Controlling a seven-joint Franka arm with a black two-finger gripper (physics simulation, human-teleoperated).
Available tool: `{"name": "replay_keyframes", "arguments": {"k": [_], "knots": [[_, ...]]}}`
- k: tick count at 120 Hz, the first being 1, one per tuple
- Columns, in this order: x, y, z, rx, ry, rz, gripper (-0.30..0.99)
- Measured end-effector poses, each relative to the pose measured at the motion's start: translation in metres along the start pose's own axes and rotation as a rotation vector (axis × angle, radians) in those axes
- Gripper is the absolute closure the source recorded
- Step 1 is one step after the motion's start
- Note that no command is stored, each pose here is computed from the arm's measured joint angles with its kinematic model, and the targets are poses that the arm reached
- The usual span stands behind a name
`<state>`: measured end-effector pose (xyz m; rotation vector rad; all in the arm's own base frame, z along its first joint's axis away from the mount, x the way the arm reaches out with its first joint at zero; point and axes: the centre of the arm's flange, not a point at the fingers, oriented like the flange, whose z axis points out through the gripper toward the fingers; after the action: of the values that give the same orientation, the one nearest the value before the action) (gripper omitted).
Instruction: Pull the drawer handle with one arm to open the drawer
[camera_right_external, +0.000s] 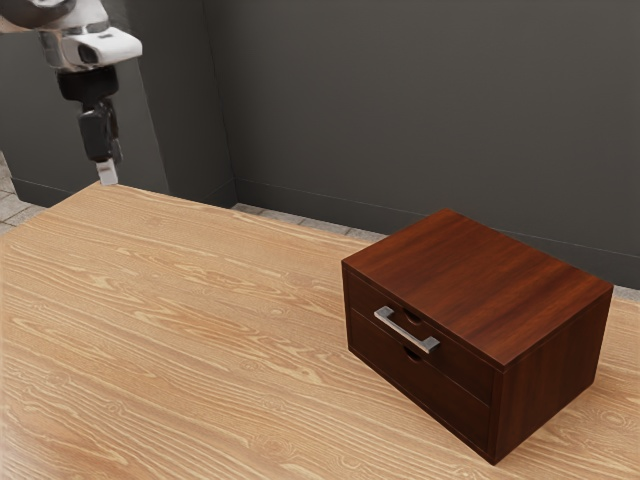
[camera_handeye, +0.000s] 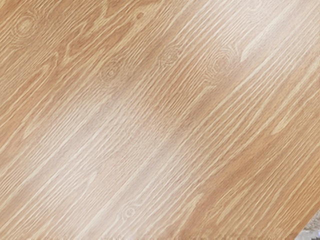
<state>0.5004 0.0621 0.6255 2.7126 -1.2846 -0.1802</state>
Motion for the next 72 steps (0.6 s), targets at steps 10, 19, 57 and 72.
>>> {"name": "replay_keyframes", "arguments": {"k": [10,19,57,72], "knots": [[0.013,0.01,0.033,0.012,-0.019,0.125,0.0],[0.011,0.011,0.057,0.044,-0.005,0.218,0.0],[0.071,0.067,0.106,0.247,0.041,0.698,0.0],[0.067,0.079,0.125,0.287,0.047,0.801,0.0]]}}
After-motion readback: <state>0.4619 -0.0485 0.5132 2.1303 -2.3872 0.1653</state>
